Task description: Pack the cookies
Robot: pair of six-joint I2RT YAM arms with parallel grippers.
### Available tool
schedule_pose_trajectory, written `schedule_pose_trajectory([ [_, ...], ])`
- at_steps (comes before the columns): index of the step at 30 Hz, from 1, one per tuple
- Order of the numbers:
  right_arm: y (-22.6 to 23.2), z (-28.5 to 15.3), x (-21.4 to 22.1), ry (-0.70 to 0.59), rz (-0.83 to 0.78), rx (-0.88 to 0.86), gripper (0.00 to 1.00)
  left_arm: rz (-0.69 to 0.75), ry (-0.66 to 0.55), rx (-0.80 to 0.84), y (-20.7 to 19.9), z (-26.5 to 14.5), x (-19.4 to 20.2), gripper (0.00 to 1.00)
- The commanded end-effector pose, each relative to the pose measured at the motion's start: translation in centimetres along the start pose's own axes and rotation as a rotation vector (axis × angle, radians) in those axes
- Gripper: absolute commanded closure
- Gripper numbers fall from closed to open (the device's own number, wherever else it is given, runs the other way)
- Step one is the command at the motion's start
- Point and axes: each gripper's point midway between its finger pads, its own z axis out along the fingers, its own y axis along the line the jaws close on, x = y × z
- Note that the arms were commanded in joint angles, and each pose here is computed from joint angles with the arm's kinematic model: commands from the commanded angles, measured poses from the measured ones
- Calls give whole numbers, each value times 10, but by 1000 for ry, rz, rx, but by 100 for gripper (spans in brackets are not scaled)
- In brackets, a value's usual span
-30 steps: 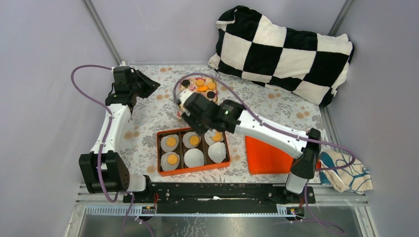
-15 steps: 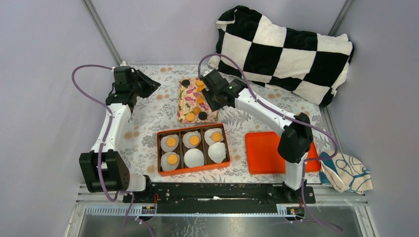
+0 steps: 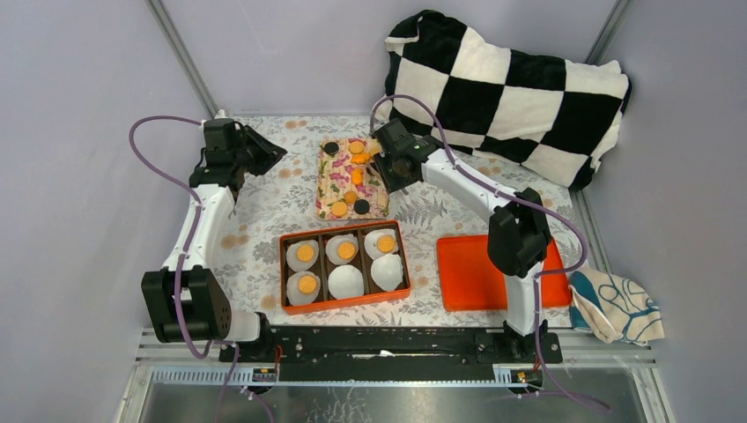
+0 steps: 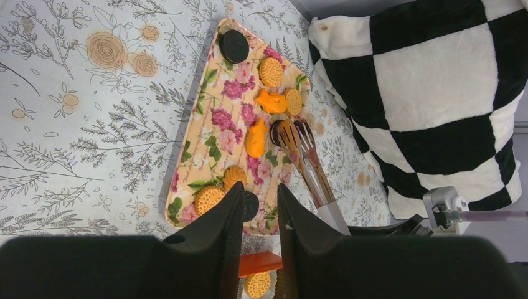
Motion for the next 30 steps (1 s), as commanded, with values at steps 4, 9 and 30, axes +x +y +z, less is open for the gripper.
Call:
schedule_pose_trajectory([
  [4, 0, 11, 1, 4, 37, -4, 58, 16, 5, 27, -2, 4, 4, 69],
  [9, -12, 9, 2, 0, 61, 36, 51, 16, 3, 31, -3, 3, 3, 69],
  [30, 17, -90, -13, -171, 40, -163, 100, 3, 10, 28, -2, 3, 6, 70],
])
